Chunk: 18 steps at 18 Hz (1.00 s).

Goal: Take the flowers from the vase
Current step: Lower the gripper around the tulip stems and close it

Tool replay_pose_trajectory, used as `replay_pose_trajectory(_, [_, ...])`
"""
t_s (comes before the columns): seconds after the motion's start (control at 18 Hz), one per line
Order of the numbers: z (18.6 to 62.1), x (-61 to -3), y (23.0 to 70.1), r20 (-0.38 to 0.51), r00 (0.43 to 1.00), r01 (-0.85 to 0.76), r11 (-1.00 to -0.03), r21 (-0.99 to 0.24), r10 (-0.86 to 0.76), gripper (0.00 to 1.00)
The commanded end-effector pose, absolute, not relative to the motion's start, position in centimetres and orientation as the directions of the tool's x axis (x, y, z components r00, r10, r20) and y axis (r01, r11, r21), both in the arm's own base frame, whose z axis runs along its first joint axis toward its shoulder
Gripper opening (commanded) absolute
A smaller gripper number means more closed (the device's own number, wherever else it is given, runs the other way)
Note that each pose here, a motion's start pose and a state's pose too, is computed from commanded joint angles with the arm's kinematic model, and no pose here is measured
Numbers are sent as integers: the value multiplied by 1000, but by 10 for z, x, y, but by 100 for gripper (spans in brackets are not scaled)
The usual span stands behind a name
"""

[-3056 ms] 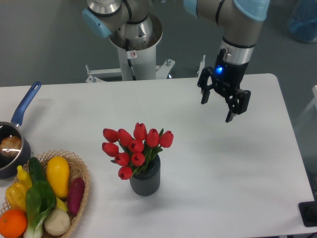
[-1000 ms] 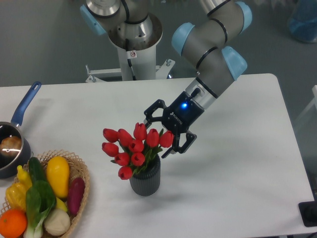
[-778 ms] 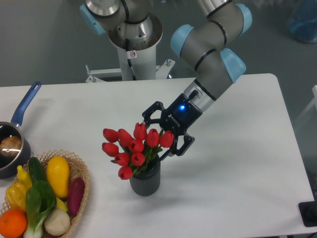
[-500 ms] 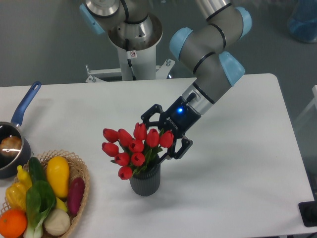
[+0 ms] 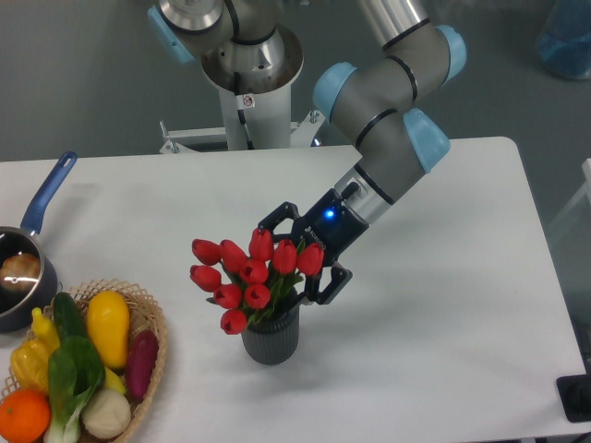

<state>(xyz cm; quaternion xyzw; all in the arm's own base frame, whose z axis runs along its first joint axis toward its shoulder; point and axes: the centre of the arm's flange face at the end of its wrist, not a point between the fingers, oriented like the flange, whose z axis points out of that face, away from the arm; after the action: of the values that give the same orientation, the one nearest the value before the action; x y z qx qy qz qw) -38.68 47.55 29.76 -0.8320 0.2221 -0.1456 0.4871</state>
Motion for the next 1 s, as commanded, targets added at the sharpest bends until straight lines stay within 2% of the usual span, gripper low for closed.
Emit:
replay_pose_trajectory(0.78, [278, -387, 474, 53, 859, -159, -363, -918, -509, 100])
replay_pose_trajectory(1.0, [282, -390, 472, 56, 866, -120, -314, -942, -498, 100])
